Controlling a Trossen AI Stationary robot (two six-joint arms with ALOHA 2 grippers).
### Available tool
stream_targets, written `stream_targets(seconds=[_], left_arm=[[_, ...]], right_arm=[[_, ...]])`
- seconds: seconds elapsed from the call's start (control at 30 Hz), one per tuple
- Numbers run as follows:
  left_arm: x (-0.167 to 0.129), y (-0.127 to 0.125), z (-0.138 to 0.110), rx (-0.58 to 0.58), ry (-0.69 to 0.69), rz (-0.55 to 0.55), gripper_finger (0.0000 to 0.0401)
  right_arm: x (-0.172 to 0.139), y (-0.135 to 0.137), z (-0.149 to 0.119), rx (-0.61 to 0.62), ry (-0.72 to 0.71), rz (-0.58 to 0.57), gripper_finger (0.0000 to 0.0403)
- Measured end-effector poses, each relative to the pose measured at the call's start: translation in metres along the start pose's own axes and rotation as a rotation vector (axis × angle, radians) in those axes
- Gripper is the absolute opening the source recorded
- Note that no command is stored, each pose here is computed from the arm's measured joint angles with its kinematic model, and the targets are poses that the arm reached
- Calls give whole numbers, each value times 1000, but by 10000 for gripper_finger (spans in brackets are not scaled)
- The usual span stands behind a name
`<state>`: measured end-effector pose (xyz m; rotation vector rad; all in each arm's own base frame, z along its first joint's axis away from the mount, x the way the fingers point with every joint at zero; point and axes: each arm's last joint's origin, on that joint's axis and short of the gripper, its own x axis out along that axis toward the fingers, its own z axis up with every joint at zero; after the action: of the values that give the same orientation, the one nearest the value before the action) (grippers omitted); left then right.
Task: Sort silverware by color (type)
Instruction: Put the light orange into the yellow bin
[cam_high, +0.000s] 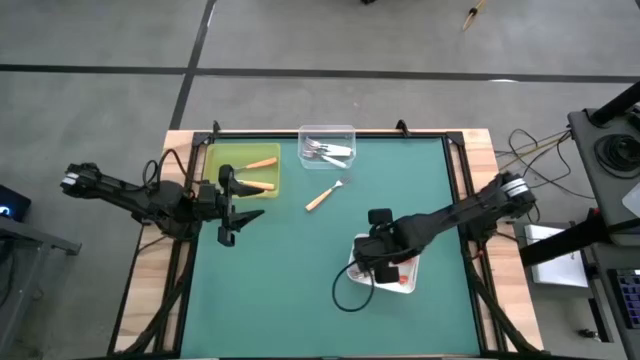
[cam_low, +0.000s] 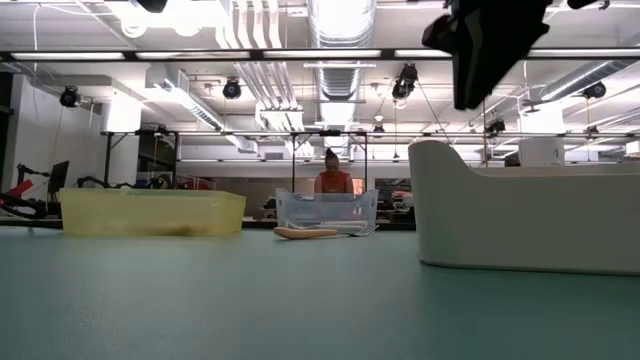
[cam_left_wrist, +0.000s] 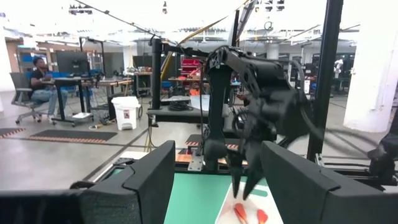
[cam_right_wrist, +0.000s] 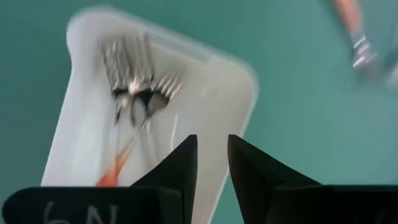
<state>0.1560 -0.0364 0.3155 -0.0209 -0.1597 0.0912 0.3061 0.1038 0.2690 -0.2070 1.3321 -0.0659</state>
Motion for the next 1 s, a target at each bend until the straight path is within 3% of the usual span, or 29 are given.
stream_targets(seconds=[0.23, 0.57, 0.77, 1.0], left_arm=[[11, -5, -10, -33, 45, 3, 219], [36, -12, -32, -104, 92, 147, 219], [49, -12, -44, -156, 131, 220, 219], [80, -12, -51, -155, 232, 281, 219]], right_arm=[[-18, -13, -23, -26, -335, -39, 65], [-26, -33, -68, -16, -754, -187, 63], [-33, -41, -87, -17, -870, -250, 63], [-40, -51, -96, 17, -908, -267, 63]])
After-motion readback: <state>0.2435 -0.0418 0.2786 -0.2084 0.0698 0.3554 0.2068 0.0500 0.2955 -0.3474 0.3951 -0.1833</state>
